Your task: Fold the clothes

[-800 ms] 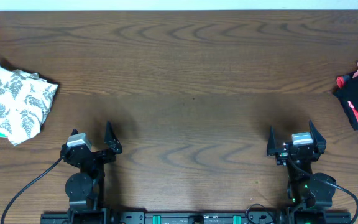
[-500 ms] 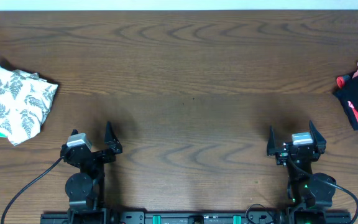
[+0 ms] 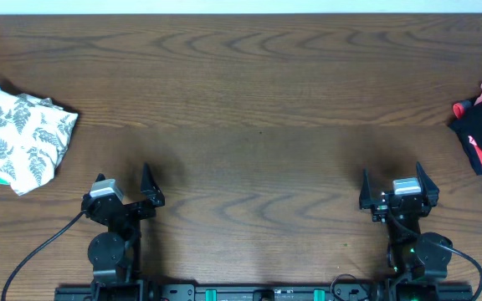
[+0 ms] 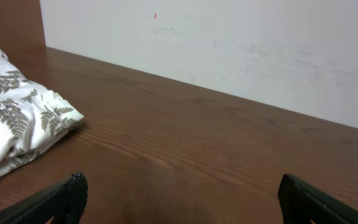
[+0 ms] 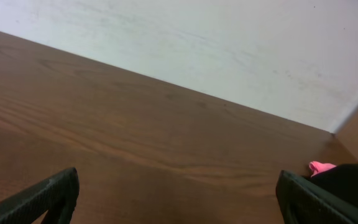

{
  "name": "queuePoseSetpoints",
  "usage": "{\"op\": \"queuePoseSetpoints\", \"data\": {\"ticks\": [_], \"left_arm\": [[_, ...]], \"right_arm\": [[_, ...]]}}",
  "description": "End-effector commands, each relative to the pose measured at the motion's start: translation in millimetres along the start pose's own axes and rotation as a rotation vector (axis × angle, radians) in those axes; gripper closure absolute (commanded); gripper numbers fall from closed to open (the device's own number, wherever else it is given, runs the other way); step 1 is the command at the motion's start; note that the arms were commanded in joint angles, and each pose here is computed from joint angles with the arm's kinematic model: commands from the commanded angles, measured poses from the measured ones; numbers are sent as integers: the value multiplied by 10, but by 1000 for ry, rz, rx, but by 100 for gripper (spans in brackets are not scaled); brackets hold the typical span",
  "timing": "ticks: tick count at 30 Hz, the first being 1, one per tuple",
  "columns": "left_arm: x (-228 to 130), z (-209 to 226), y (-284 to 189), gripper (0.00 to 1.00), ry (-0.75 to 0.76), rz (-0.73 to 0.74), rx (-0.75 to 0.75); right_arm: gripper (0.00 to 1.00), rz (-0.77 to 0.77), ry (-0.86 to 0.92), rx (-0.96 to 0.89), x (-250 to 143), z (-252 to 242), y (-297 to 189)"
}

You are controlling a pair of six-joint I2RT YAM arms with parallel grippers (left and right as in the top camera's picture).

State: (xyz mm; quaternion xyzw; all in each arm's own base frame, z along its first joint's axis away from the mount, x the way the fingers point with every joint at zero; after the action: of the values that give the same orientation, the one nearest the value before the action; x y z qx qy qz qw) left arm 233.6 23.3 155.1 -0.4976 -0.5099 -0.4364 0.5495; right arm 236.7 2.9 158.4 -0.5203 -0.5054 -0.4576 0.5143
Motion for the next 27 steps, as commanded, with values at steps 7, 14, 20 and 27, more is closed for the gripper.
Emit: {"op": "queuePoseSetpoints", "data": {"ticks": [7,14,20,27], "left_arm": [[-172,-4,8,2,22,54,-2],[-172,-3,8,2,22,54,-1],[-170,-4,8,2,17,53,-2],[10,-5,-22,2,-59,17,-2]], "right_arm": [[1,3,-10,-13,-11,-25,-2],[1,2,49,-14,-11,-28,-2],[1,2,149,-19,-10,-36,-2],[1,22,230,-93,36,-154,-31]]}}
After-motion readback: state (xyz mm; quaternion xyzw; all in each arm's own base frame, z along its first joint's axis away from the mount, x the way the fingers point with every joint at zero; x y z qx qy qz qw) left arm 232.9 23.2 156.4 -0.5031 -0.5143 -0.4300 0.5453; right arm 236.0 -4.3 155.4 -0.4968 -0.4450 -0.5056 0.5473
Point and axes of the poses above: each gripper's point midway between its finger pads, its own y axis out along the fingers, its own z axis along the line the jaws close on, x = y × z, the point moved 1 cm from there along -y, back along the fingers, and after that the axes turned 11 degrees about y, right-handed, at the moved point
